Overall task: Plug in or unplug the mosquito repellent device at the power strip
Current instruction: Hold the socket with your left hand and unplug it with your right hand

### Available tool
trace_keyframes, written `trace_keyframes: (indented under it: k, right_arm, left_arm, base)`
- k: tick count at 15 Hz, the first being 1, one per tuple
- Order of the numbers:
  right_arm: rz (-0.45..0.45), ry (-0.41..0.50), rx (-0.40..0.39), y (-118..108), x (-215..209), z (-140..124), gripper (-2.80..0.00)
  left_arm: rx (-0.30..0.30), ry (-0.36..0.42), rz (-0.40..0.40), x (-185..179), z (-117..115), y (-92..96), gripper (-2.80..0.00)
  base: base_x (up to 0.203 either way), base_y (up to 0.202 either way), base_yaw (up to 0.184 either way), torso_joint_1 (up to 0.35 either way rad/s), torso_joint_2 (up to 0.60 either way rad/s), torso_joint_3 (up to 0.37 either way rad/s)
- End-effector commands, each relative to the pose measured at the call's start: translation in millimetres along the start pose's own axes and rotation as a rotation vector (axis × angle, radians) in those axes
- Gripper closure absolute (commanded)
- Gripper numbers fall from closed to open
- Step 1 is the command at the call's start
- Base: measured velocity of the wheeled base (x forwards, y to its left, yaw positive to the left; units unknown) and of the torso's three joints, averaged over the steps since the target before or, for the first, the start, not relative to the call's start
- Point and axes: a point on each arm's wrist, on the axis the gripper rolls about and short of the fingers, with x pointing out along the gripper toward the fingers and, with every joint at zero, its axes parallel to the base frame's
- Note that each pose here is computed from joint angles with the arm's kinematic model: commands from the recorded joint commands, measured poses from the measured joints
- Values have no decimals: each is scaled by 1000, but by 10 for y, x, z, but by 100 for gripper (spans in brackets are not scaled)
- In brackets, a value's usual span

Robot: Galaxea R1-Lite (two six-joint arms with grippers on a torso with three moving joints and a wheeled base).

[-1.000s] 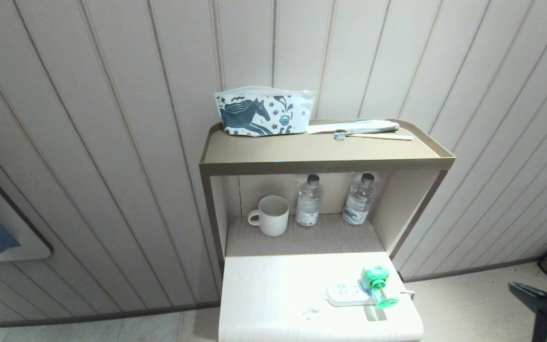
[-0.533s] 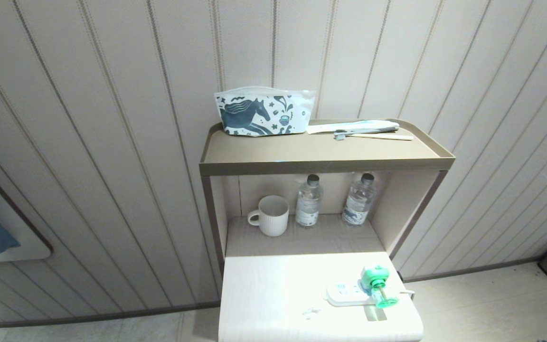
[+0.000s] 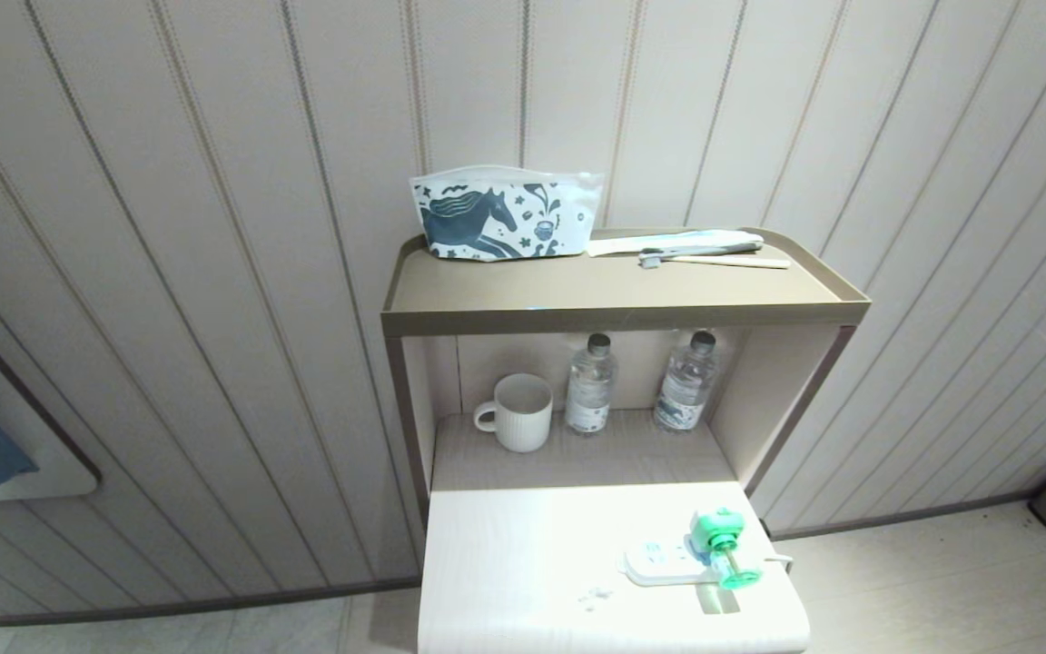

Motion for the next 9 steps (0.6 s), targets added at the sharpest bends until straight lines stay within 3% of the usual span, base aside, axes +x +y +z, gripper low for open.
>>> trace_keyframes:
  k: [1,4,9]
  right_arm:
    - [-15,-60,3,9,-77,-52,0]
    - [-29,-172,-7,18,-187,-147,0]
    - [-58,-164,39,12,-187,-163,0]
  left_arm:
    - [1,1,0,0,-1,0,0]
    - [1,0,0,0,-1,0,0]
    - [1,2,0,1,-1,0,0]
  base:
    - [0,0,0,0,0,0]
    - [0,0,0,0,0,0]
    - [0,0,0,0,0,0]
